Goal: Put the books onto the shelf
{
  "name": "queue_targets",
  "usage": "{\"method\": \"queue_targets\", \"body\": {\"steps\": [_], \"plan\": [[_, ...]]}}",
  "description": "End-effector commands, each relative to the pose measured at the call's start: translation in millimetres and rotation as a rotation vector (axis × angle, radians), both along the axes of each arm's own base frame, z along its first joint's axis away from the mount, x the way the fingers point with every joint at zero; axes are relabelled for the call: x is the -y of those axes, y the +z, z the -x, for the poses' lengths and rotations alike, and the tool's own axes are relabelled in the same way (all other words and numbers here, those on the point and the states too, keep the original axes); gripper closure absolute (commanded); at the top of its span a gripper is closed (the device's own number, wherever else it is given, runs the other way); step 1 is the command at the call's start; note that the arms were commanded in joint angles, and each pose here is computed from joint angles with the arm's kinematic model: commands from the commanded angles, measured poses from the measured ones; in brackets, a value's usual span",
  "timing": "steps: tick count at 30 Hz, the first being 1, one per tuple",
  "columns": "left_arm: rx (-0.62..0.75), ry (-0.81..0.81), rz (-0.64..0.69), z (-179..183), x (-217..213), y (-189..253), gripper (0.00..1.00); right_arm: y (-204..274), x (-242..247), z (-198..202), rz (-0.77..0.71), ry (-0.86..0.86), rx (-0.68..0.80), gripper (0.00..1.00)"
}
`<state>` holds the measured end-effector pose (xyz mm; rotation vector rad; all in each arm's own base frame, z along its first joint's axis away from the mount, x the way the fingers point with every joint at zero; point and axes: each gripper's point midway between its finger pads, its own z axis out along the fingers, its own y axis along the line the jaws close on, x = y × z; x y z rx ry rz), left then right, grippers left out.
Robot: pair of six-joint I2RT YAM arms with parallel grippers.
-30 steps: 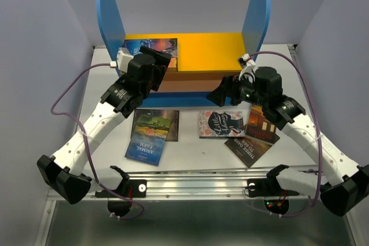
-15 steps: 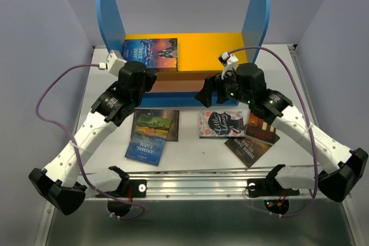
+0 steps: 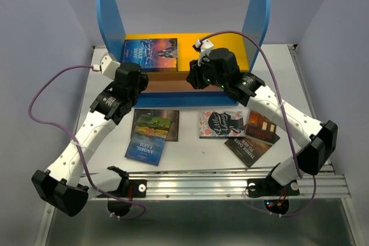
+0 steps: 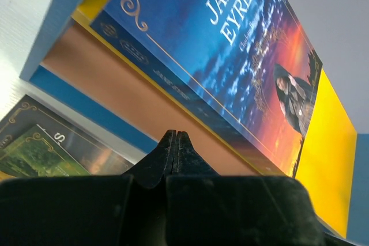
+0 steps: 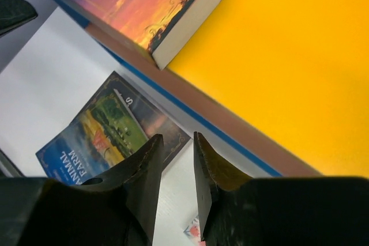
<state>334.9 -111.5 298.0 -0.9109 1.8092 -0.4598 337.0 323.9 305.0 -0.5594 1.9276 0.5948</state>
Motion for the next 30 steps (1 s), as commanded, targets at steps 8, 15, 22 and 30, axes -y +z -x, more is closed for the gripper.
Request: {"method": "queue_targets", "body": {"steps": [8,15,22,30], "plan": [[0.034,0.065,-0.048,-12.8,-30.0,8.9,1.0,45.3,-21.8,-21.0,-0.045,0.007,0.135,0.68],[0.027,0.088,-0.047,-16.2,-41.2,6.0,1.0,44.5,-32.9,-24.8,-0.057,0.04,0.146,0.68],[0.044,0.096,-0.037,-16.8,-44.5,11.7,1.0,46.8,-43.7,-36.3,-0.054,0.028,0.172,0.68],[0.051,0.106,-0.041,-19.9,-49.4,15.4,1.0,55.8,-46.6,-36.3,-0.057,0.052,0.204,0.68]]}}
